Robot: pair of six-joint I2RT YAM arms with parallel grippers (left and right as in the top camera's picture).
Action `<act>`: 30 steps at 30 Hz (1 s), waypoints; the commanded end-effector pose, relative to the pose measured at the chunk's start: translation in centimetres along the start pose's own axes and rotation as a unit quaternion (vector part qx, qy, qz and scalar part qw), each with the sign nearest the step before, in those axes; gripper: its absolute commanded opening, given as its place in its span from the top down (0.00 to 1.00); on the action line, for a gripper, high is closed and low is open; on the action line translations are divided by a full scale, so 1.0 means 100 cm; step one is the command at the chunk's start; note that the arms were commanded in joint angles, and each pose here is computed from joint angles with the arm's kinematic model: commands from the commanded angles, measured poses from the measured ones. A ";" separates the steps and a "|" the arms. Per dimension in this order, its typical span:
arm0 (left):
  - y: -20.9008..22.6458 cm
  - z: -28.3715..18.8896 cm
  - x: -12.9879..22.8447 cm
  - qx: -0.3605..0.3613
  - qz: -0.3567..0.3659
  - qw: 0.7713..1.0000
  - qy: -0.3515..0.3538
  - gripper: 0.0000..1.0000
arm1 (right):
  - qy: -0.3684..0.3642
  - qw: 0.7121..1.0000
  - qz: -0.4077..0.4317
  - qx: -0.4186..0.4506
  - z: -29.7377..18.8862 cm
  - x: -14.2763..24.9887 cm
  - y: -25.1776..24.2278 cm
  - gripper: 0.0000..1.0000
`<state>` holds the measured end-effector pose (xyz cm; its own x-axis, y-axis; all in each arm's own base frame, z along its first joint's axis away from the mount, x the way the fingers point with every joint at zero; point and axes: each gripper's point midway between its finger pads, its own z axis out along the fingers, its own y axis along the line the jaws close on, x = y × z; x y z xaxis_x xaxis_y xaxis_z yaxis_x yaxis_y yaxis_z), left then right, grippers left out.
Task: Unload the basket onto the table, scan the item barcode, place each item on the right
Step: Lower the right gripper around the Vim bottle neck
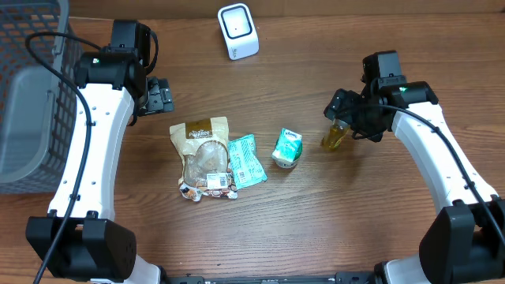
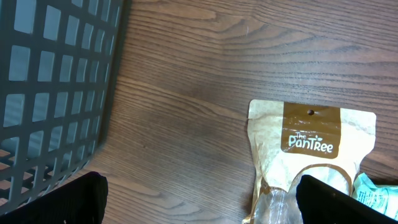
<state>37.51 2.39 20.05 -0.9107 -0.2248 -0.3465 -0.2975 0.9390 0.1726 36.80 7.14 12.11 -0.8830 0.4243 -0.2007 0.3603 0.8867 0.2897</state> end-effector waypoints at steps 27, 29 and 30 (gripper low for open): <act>0.003 -0.001 -0.005 -0.006 0.000 1.000 -0.006 0.00 | 0.006 1.000 -0.005 -0.001 0.005 0.004 0.000 0.05; 0.003 -0.001 -0.005 -0.006 0.000 1.000 -0.006 0.00 | 0.006 1.000 -0.005 -0.001 0.005 0.004 0.000 0.07; 0.003 -0.001 -0.005 -0.006 0.000 1.000 -0.006 0.00 | 0.006 1.000 -0.005 -0.001 0.005 0.004 0.000 0.08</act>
<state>37.51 2.38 20.05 -0.9106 -0.2252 -0.3465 -0.2977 0.9390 0.1721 36.79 7.18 12.00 -0.8845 0.4211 -0.2009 0.3566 0.8878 0.2910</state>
